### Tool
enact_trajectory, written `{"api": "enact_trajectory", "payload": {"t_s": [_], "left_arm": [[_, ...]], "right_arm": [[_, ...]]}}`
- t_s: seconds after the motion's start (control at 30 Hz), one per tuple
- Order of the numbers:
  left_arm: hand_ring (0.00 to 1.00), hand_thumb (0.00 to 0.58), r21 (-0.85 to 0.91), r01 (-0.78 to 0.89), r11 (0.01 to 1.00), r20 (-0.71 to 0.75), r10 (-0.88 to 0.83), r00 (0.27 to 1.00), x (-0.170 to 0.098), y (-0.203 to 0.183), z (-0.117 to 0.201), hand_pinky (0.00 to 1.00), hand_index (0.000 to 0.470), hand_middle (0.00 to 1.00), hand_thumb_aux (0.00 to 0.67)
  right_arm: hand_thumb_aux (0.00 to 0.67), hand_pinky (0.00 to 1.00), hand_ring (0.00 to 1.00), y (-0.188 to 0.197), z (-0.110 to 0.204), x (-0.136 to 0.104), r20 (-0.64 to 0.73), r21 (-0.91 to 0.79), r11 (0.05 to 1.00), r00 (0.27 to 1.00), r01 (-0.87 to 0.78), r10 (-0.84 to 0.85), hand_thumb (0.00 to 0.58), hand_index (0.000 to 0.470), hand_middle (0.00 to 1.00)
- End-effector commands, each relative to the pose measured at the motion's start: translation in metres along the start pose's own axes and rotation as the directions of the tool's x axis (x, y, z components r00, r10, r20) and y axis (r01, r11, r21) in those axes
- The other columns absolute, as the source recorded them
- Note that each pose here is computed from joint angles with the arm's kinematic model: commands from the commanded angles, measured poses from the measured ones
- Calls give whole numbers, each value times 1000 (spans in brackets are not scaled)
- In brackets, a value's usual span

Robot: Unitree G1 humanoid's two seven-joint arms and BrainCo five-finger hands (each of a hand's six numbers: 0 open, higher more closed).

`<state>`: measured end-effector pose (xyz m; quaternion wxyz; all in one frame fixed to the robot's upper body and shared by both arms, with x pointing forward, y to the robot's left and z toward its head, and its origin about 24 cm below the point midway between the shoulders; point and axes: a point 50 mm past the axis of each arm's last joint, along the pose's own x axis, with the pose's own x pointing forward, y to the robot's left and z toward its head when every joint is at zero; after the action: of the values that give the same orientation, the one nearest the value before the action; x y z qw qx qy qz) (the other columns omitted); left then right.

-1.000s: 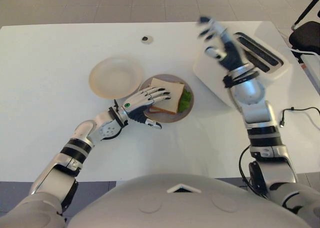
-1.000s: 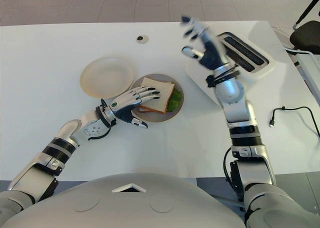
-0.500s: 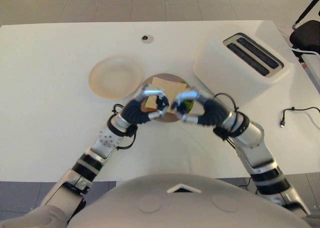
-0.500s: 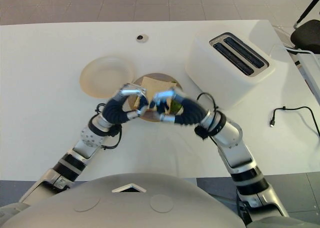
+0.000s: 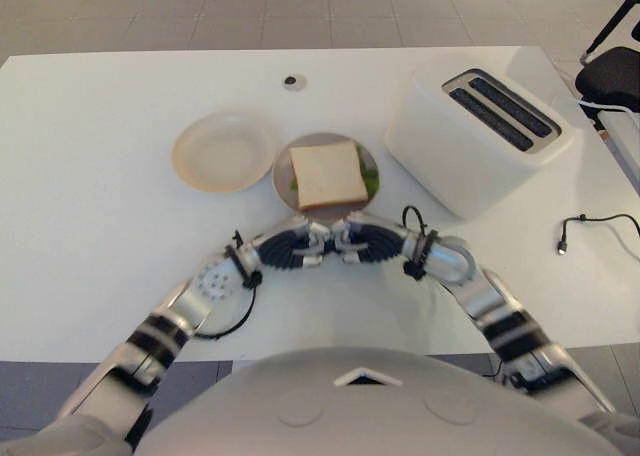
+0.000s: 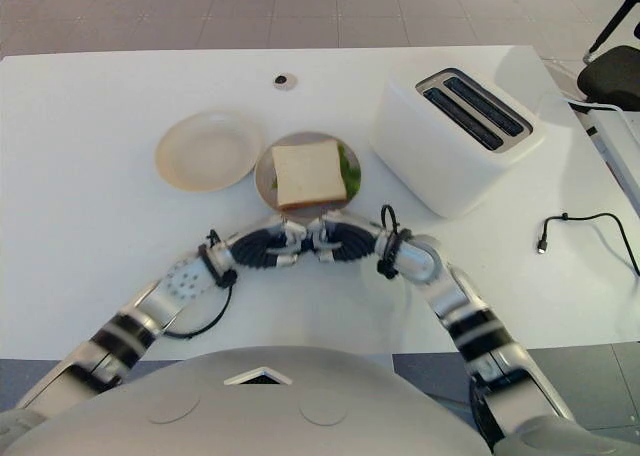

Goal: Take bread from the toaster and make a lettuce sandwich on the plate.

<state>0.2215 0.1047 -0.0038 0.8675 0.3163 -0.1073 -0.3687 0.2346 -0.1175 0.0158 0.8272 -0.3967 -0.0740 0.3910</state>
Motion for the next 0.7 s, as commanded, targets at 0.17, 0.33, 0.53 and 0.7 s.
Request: {"api": "enact_trajectory", "payload": {"t_s": [0.17,0.33,0.53,0.7], "left_arm": [[1000,511,90,-261,961,-129,271,954,15,14,-27,1000,308,1000,439],[604,0,-173,-368,914,161,395,905,-13,18,15,604,0,604,0],[0,0,-565,-420,711,275,642,716,-24,37,66,0,0,0,0],[0,0,-560,-562,609,62,707,704,-3,30,51,0,0,0,0]], "right_arm": [[670,1000,1000,-1,-18,15,-127,34,949,943,313,-306,580,470,1000],[0,761,761,-13,30,-15,132,243,868,872,433,-472,0,0,761],[0,0,0,-53,51,-36,111,476,564,590,675,-800,0,0,0],[0,0,0,-27,38,-22,-35,542,529,647,653,-762,0,0,0]]}}
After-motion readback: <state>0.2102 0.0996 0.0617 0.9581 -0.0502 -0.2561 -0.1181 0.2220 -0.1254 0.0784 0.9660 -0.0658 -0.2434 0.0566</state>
